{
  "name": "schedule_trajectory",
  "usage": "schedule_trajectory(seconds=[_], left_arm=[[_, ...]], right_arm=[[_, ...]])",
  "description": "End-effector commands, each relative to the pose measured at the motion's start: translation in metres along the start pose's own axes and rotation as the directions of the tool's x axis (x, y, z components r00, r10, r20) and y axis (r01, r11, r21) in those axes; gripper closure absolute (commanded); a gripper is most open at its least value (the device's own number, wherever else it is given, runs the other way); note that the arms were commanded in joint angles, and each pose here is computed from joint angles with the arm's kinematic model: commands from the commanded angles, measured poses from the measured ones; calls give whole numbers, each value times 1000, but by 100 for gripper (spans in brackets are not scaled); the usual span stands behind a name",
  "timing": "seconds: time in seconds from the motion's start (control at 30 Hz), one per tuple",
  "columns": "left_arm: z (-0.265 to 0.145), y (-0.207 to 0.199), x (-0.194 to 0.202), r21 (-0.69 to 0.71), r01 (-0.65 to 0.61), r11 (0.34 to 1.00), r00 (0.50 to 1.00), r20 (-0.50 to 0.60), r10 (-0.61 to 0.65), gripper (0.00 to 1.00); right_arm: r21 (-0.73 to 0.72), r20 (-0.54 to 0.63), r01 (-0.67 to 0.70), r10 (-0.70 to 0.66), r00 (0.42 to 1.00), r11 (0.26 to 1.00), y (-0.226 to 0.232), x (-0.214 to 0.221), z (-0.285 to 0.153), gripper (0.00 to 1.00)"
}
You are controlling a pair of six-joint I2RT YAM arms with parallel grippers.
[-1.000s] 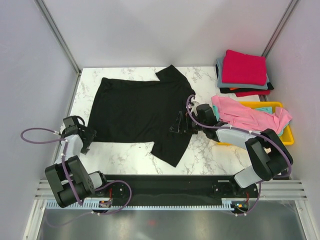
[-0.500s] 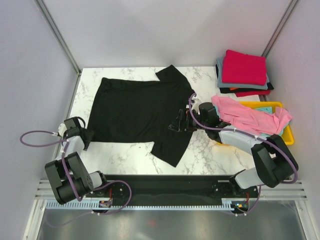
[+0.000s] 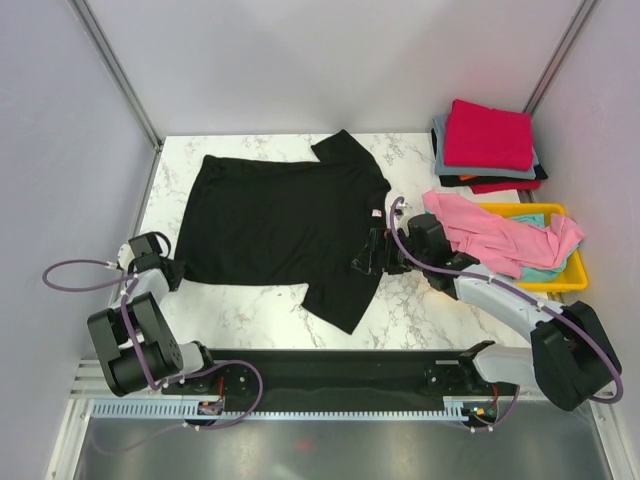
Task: Fold and stack the t-shirts
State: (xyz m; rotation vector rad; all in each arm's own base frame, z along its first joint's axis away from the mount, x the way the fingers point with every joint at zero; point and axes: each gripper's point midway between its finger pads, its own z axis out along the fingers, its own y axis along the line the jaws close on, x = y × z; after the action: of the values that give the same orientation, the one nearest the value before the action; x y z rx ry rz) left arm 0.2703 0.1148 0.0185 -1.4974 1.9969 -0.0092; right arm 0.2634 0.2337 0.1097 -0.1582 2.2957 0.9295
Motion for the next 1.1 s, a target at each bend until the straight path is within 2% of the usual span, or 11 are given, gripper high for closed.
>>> schedule_trajectory(seconds=[0.0, 0.2, 0.33, 0.53, 0.8, 0.93, 1.0, 1.07], left_arm=[[-4, -6, -3, 40, 11, 999, 1000, 16, -11, 98], [-9, -10, -3, 80, 9, 997, 1000, 27, -11, 98], [-5, -8, 5, 100, 9, 995, 1000, 15, -11, 98], [-5, -12, 14, 147, 7, 989, 1000, -7, -6, 98], [-7, -17, 19, 202, 15, 979, 1000, -12, -13, 98], [-7, -18, 21, 211, 15, 977, 1000, -19, -11, 98], [-7, -18, 22, 215, 17, 977, 1000, -23, -12, 98], [-7, -19, 22, 219, 15, 976, 1000, -25, -10, 98]], right_arm=[[206, -45, -23, 33, 998, 978, -36, 26, -16, 2], [220, -136, -78, 110, 985, 972, -18, 86, -21, 2], [206, -193, -46, 87, 977, 977, 6, 117, -18, 4], [265, -248, 24, 45, 968, 964, 17, 149, -7, 8], [288, -288, 50, 37, 957, 956, 33, 174, 8, 26], [286, -297, 58, 31, 954, 956, 38, 182, 11, 45], [310, -295, 68, 28, 955, 948, 32, 183, 12, 48], [338, -280, 79, 20, 960, 938, 24, 181, 11, 58]])
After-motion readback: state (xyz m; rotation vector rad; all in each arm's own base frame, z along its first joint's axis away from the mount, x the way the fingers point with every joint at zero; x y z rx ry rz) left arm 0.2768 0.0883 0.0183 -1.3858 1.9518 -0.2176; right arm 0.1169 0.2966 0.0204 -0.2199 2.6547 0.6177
